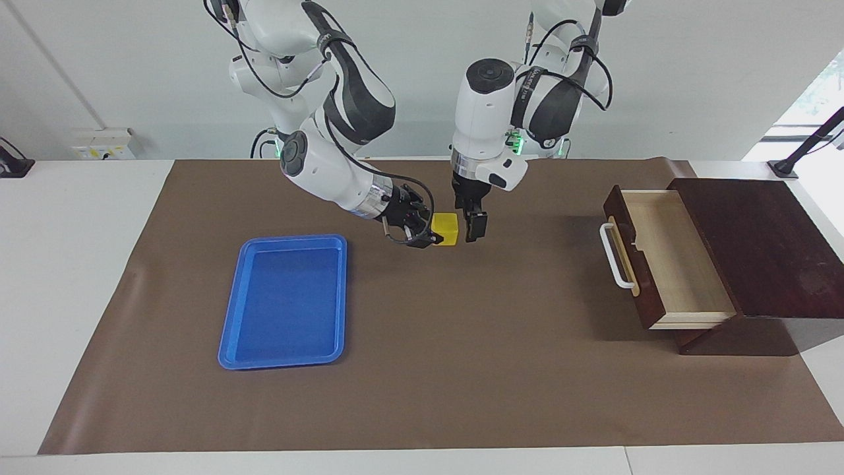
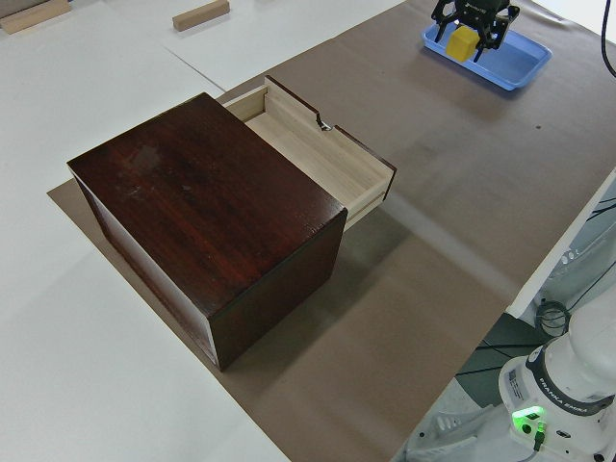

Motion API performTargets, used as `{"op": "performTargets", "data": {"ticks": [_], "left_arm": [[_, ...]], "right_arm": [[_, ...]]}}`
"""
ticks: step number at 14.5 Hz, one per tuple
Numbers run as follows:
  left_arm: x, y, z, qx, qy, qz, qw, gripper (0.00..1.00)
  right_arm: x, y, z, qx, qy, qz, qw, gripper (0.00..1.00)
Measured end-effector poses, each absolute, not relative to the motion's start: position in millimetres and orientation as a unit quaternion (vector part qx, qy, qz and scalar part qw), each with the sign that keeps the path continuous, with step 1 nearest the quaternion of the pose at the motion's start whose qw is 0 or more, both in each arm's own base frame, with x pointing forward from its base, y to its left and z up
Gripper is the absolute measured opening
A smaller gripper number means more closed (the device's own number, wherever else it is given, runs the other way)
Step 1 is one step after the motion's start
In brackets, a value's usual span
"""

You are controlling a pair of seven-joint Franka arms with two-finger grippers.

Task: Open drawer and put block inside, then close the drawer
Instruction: 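Carry the block with the right gripper while the left gripper meets it, then close the left gripper on the block and open the right gripper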

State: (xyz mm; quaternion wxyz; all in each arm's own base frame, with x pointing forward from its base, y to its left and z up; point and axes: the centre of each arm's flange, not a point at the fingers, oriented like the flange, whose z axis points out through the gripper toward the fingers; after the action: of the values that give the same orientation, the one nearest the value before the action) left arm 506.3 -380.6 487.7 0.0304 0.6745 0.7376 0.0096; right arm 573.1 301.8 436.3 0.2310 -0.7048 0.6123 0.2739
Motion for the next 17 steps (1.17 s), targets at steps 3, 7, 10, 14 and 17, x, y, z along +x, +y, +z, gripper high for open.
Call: {"op": "performTargets", "data": {"ticks": [3,7,10,14,17], "left_arm": [[507,-388,486,0.677,0.735,0.009,0.032,1.00],[501,-401,489,0.685,0.727,0.009,0.048,1.00],[497,-406,488,0.688,0.724,0.009,0.048,0.98],[499,-405,486,0.688,0.724,0.010,0.047,0.59],[499,-404,486,0.688,0.724,0.010,0.047,0.58]], "right_arm": [[573,301,436,-0.704,0.613,0.274,0.231,0.56],[574,301,436,-0.704,0.613,0.274,0.231,0.56],[574,301,436,-0.704,0.613,0.273,0.231,0.56],[573,302,435,-0.706,0.611,0.275,0.229,0.56],[573,302,435,-0.706,0.611,0.274,0.229,0.56]]}}
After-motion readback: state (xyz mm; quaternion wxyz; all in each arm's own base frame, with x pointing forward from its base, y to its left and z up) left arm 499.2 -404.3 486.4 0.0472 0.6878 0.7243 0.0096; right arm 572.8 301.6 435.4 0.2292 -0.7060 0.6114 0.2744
